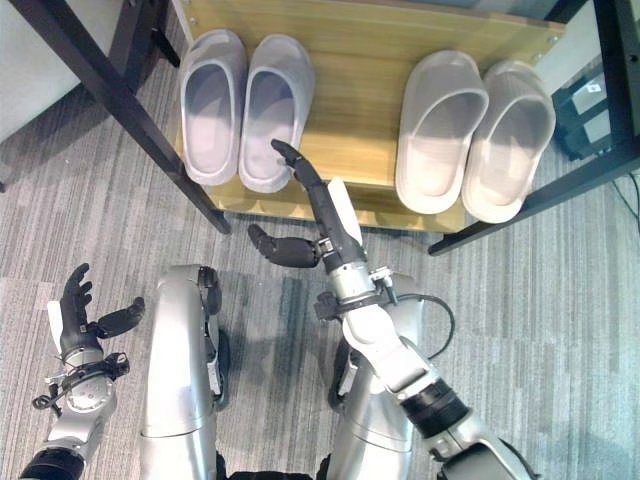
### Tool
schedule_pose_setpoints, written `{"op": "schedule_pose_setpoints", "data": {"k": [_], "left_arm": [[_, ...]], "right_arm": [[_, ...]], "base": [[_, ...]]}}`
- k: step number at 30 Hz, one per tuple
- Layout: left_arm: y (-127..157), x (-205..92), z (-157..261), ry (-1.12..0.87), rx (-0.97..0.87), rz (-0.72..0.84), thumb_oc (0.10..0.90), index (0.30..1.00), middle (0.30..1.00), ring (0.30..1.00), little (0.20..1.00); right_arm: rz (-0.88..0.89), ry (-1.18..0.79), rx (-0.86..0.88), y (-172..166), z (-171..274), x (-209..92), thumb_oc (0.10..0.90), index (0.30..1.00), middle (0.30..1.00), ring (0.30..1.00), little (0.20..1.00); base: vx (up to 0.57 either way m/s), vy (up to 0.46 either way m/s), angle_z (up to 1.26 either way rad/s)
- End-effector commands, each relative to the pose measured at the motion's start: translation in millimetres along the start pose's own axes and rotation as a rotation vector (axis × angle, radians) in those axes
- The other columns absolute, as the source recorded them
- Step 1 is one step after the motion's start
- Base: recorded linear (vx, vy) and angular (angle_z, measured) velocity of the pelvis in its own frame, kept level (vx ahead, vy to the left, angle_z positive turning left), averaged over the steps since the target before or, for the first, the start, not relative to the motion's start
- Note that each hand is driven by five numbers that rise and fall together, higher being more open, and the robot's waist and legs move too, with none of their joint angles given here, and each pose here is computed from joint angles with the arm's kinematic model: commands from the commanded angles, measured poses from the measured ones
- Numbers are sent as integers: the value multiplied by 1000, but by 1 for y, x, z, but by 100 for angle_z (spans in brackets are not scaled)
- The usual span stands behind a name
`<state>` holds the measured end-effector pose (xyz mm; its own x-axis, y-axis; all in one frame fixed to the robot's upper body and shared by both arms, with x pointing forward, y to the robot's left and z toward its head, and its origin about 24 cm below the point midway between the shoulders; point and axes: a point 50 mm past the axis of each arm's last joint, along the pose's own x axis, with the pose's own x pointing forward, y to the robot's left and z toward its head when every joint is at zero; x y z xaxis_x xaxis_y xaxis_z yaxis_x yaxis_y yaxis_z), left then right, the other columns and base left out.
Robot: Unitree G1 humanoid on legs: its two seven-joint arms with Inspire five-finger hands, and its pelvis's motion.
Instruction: Arrange the slippers neatly on the shoe rack.
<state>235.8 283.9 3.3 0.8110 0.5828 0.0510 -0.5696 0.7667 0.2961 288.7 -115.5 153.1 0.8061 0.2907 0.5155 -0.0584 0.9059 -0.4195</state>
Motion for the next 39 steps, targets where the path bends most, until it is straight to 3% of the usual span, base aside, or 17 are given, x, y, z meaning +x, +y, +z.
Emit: {"op": "schedule_pose_setpoints", "data": {"k": [1, 18, 23, 31, 34, 35, 39], "left_arm": [[3, 6, 16, -91, -33, 64, 800, 900, 900, 900, 900], [4, -1, 7, -68, -4, 110, 800, 900, 900, 900, 900], [8, -2, 7, -73, -13, 141, 800, 900, 900, 900, 900], [33, -1, 44, -276, -75, 271, 800, 900, 900, 900, 900], [38, -2, 55, -331, -87, 295, 800, 900, 900, 900, 900], [43, -1, 68, -384, -131, 318, 800, 900, 900, 900, 900], [47, -1, 91, -473, -237, 305, 800, 900, 900, 900, 900]], "right_arm": [[-35, -276, 83, -5, 52, 18, 800, 900, 900, 900, 900], [-242, -305, -49, -34, 51, -2, 800, 900, 900, 900, 900], [-287, -412, -101, -43, 71, -12, 800, 900, 900, 900, 900], [-302, -530, -189, -65, 100, -55, 800, 900, 900, 900, 900], [-287, -502, -134, -69, 100, -64, 800, 900, 900, 900, 900], [-274, -481, -4, -74, 100, -71, 800, 900, 900, 900, 900], [-309, -471, 37, -90, 102, -82, 800, 900, 900, 900, 900]], "base": [[0, 0, 0], [0, 0, 0], [0, 0, 0], [0, 0, 0], [-26, -20, 1], [-41, -28, -1], [-65, -28, 0]]}}
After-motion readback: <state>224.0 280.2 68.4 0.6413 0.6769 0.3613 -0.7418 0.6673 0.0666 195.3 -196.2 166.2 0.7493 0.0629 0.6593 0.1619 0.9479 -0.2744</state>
